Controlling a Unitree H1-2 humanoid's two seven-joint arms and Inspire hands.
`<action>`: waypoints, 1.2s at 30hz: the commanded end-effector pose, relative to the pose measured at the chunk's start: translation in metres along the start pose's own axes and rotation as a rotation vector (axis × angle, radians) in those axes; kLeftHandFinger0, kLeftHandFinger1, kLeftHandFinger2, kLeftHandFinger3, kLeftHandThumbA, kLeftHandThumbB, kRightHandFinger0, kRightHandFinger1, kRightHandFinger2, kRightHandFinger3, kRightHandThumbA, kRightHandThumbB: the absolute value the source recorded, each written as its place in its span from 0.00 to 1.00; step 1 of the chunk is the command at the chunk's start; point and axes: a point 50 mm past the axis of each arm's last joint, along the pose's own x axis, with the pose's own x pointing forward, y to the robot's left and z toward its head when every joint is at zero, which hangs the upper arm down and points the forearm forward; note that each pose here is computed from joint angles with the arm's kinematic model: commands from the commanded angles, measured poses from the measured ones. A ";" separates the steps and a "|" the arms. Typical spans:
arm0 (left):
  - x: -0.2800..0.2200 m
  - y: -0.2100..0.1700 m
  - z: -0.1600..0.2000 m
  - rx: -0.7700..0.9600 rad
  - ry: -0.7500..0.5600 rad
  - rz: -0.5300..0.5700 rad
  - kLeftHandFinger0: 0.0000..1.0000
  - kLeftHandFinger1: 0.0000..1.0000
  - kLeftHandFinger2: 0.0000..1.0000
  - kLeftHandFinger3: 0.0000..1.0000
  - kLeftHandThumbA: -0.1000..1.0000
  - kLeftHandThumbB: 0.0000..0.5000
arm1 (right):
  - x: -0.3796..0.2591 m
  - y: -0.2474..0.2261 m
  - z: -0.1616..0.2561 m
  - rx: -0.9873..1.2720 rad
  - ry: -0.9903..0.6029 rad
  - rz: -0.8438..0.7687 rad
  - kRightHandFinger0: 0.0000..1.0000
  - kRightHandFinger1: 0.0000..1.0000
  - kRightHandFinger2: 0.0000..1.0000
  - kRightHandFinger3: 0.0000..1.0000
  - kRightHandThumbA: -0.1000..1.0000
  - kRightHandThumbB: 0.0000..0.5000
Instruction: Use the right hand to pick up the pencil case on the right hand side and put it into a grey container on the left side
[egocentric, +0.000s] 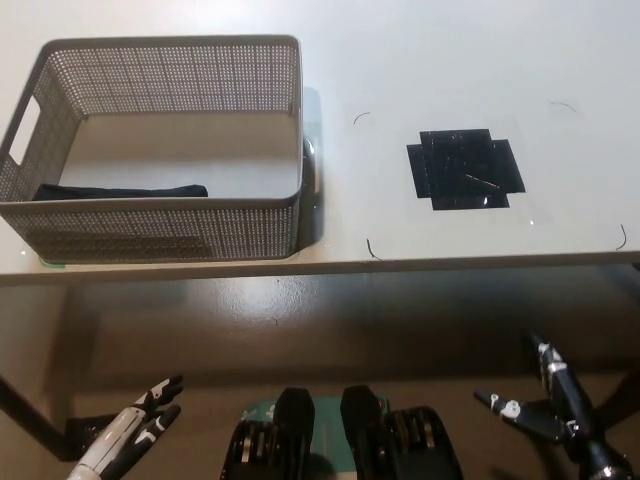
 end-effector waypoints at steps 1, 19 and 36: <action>0.002 0.018 0.006 -0.009 -0.035 0.073 0.98 1.00 1.00 1.00 1.00 0.64 | 0.026 -0.015 0.015 0.049 -0.153 0.043 1.00 1.00 1.00 1.00 1.00 0.42; -0.011 0.014 0.000 -0.081 -0.028 0.122 1.00 1.00 1.00 1.00 1.00 0.67 | 0.027 -0.009 0.003 0.051 -0.111 0.081 1.00 1.00 1.00 1.00 1.00 0.45; -0.005 0.018 0.004 -0.068 -0.023 0.130 1.00 1.00 1.00 1.00 1.00 0.71 | 0.031 -0.011 0.012 0.024 -0.120 0.098 1.00 1.00 1.00 1.00 1.00 0.43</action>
